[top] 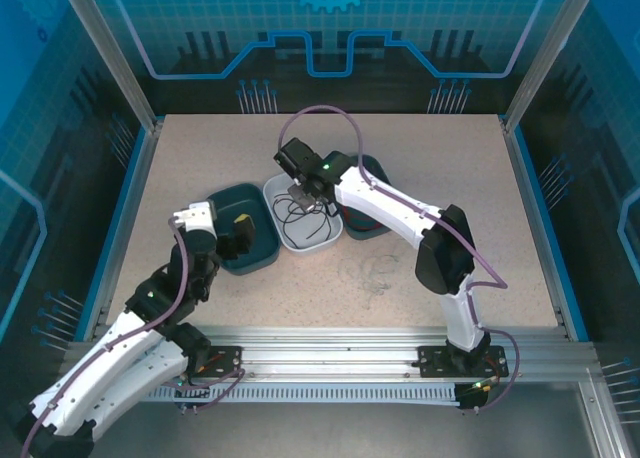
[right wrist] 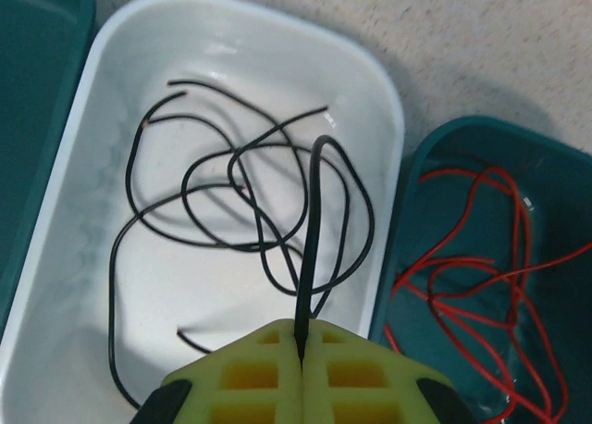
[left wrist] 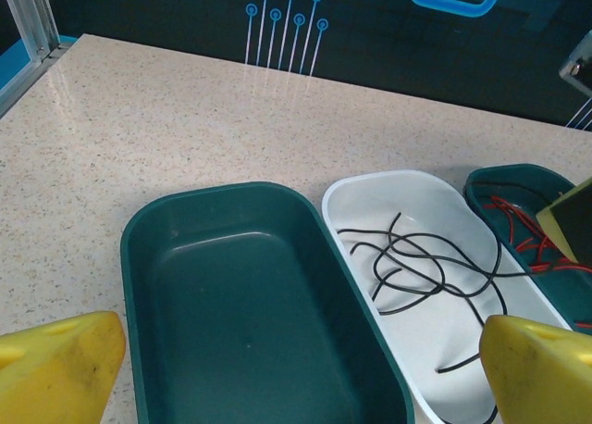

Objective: Untangle the cables

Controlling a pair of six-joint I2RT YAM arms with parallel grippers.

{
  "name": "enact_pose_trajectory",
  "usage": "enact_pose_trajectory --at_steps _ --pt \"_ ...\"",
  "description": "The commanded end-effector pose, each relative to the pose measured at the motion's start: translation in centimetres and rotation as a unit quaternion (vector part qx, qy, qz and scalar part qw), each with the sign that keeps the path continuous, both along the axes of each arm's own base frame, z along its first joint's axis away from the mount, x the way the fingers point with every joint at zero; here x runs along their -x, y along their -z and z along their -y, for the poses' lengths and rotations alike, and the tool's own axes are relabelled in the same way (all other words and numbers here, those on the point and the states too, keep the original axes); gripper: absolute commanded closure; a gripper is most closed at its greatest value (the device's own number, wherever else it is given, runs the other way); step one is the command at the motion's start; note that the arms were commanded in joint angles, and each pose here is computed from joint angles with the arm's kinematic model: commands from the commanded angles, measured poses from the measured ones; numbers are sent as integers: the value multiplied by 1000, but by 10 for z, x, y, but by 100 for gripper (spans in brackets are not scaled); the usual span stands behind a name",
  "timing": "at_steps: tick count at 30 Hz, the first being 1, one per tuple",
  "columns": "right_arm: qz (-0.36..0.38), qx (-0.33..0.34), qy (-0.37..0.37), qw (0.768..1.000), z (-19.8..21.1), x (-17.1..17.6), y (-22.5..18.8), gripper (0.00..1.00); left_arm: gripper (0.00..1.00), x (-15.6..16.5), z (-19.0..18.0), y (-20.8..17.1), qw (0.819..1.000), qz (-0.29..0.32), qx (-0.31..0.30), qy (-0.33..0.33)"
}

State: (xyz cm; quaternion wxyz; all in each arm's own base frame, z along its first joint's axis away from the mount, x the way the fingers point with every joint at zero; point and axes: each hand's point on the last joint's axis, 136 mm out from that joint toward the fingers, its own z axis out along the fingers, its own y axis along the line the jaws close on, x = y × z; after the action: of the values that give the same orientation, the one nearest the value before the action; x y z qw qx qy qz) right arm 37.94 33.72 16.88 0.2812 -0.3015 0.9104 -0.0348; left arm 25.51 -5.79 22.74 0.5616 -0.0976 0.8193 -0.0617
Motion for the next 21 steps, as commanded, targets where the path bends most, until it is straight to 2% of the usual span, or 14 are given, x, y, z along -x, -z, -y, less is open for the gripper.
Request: enact_pose_trajectory --at_steps 1,7,18,21 --pt "-64 29 -3 998 2 23 28 100 1 -5 4 -1 1000 7 15 0" --pt "-124 57 -17 990 0 41 61 100 1 -9 7 4 1000 -3 22 0" --pt "-168 90 -26 981 -10 38 115 100 1 -7 2 6 999 -9 30 -19" --pt "-173 98 -23 980 -10 37 119 100 1 -6 1 5 999 -10 30 -20"
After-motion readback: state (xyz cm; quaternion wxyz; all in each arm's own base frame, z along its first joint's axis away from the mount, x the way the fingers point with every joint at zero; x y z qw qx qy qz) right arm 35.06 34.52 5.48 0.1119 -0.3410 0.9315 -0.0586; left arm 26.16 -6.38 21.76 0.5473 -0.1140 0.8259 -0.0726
